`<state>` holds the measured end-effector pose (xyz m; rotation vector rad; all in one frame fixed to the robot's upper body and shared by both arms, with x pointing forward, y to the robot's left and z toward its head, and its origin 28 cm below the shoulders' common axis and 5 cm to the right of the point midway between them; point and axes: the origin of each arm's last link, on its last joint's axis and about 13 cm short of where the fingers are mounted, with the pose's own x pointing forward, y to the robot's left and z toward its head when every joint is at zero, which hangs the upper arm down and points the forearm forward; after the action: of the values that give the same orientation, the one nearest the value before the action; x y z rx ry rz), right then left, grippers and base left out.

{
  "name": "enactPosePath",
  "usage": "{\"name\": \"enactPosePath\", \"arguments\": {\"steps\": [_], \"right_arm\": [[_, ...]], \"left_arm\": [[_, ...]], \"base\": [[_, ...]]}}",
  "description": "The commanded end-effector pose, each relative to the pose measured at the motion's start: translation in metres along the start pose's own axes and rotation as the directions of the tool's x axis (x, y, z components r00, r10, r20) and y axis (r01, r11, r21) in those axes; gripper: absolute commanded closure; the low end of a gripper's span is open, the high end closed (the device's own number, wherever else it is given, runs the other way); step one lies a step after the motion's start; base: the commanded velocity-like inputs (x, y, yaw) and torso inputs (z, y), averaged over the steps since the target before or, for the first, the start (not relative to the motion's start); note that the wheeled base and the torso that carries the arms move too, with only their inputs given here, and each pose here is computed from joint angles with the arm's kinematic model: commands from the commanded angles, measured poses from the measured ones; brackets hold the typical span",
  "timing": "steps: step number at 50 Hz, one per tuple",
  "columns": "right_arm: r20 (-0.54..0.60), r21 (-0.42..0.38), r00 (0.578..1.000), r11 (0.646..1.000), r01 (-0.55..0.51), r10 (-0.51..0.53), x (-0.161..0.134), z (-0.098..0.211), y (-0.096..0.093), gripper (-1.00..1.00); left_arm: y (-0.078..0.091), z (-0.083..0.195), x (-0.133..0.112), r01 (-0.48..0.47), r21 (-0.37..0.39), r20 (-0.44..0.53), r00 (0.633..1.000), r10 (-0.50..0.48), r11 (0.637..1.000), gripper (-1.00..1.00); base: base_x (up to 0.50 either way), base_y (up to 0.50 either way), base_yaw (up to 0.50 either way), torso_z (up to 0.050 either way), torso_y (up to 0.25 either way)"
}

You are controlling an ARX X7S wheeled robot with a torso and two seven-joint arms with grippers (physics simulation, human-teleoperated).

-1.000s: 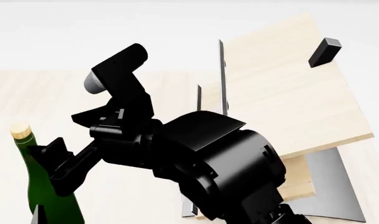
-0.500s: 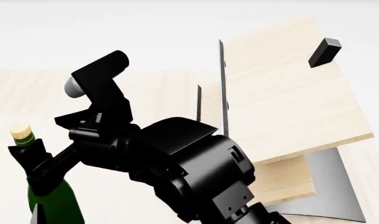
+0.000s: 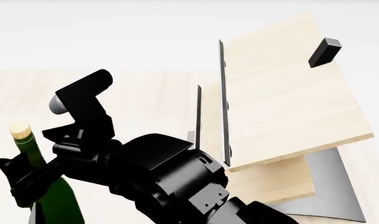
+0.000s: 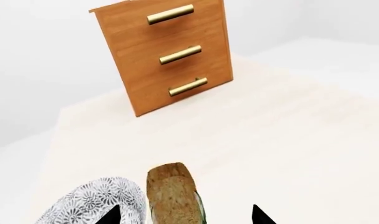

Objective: Put the wine bottle on the wine rack.

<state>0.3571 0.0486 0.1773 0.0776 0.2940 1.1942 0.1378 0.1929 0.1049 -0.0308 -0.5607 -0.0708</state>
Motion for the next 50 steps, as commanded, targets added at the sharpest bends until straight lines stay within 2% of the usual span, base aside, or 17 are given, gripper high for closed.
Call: {"name": "enactPosePath", "arguments": {"steps": [1,2,18,28,36,45,49,50], "right_arm": [[-0.003,0.004,1.000,1.000,0.020,-0.020,0.003,-0.008,-0.002,-1.00],[0.001,0.004,1.000,1.000,0.022,-0.022,0.003,-0.007,-0.002,1.00],[0.008,-0.039,0.999,0.998,0.053,-0.052,0.000,-0.002,-0.004,1.00],[0.129,-0.095,0.985,0.987,0.128,-0.116,-0.022,0.036,-0.004,1.00],[0.207,-0.095,0.968,0.982,0.164,-0.142,-0.041,0.056,-0.003,1.00],[0.307,-0.016,0.934,0.980,0.198,-0.184,-0.071,0.084,-0.001,1.00],[0.369,0.082,0.906,0.978,0.192,-0.209,-0.089,0.098,0.001,1.00],[0.400,0.131,0.890,0.974,0.183,-0.221,-0.096,0.103,0.000,1.00]], "left_arm": [[0.000,-0.001,0.000,0.000,0.000,-0.001,1.000,0.000,1.000,-1.00],[0.000,-0.001,0.000,0.000,-0.001,-0.001,1.000,0.000,1.000,-1.00],[-0.001,-0.002,0.000,0.002,0.001,-0.004,1.000,-0.002,1.000,-1.00],[-0.001,-0.003,0.000,0.004,0.000,-0.007,1.000,-0.004,1.000,-1.00],[-0.002,-0.004,-0.001,0.007,0.003,-0.007,1.000,-0.007,1.000,-1.00],[-0.002,-0.004,-0.001,0.008,0.005,-0.008,1.000,-0.008,1.000,-1.00],[-0.002,-0.003,-0.001,0.010,0.007,-0.009,1.000,-0.010,1.000,-1.00],[-0.002,-0.004,-0.001,0.009,0.007,-0.009,1.000,-0.009,1.000,-1.00]], "base": [[0.00,0.00,0.00,0.000,0.000],[0.00,0.00,0.00,0.000,0.000],[0.00,0.00,0.00,0.000,0.000],[0.00,0.00,0.00,0.000,0.000],[0.00,0.00,0.00,0.000,0.000],[0.00,0.00,0.00,0.000,0.000],[0.00,0.00,0.00,0.000,0.000],[0.00,0.00,0.00,0.000,0.000]]}}
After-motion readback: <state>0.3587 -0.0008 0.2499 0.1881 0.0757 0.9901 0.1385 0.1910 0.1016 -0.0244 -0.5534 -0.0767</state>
